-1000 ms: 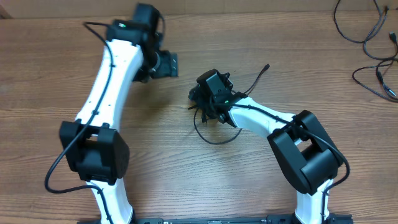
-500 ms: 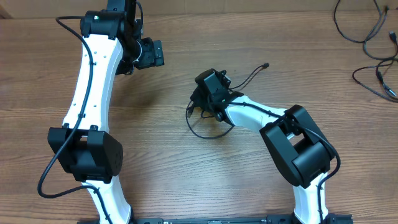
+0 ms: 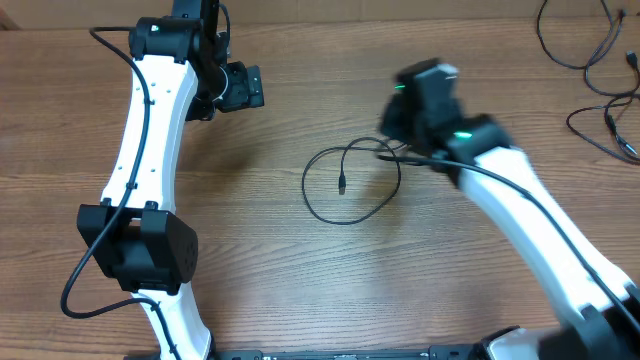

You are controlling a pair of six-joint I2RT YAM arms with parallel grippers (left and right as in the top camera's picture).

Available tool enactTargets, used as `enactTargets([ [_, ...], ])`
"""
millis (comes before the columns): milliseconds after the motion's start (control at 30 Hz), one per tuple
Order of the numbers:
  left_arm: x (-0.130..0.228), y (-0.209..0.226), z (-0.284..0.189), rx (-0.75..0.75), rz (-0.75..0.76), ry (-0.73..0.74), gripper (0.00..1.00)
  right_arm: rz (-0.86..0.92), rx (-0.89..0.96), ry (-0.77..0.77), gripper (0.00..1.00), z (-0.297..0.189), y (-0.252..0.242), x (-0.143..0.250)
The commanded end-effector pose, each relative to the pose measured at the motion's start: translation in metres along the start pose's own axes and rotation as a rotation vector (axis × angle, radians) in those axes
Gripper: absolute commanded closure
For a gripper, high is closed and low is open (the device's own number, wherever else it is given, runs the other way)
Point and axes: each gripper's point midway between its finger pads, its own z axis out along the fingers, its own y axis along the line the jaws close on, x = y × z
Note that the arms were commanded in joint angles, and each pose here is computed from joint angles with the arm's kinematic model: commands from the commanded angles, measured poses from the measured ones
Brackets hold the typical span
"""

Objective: Untangle cables

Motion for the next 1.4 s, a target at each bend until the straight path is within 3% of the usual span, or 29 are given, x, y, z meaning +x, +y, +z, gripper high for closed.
enactTargets([
  [0, -0.002, -0.012, -0.002, 0.021, 0.037, -0.011, 0.06, -0.024, 0.110, -0.039, 0.96, -0.019, -0.043, -0.020],
  [33, -0.002, -0.013, -0.002, 0.021, 0.039, -0.011, 0.06, -0.007, 0.135, -0.032, 0.96, -0.021, -0.055, -0.022],
  [100, -0.002, -0.015, -0.002, 0.023, 0.042, -0.013, 0.06, 0.026, 0.153, -0.008, 0.54, -0.019, -0.070, -0.023],
  [133, -0.002, -0.015, -0.002, 0.025, 0.043, -0.015, 0.06, 0.039, 0.144, 0.018, 0.39, -0.013, -0.073, -0.020],
  [267, -0.002, -0.015, -0.002, 0.026, 0.035, -0.012, 0.06, 0.084, 0.117, 0.149, 0.21, 0.010, -0.075, 0.009],
  [500, 0.001, -0.015, -0.002, 0.023, 0.034, -0.003, 0.06, 0.103, 0.168, 0.545, 0.13, 0.023, -0.078, 0.104],
  [667, -0.002, -0.016, -0.002, 0.027, 0.035, -0.014, 0.05, 0.078, 0.229, 0.720, 0.09, 0.006, -0.079, 0.146],
  [967, 0.001, -0.014, -0.002, 0.020, 0.046, -0.002, 0.05, 0.015, 0.107, 0.669, 0.04, 0.029, -0.017, 0.182],
  [1167, 0.006, -0.011, -0.002, 0.006, 0.092, 0.019, 0.06, 0.030, 0.199, 0.736, 0.07, 0.053, -0.038, 0.219],
  [1367, 0.007, -0.011, -0.002, 0.005, 0.102, 0.024, 0.06, 0.266, 0.302, 0.687, 0.09, 0.064, -0.056, 0.212],
])
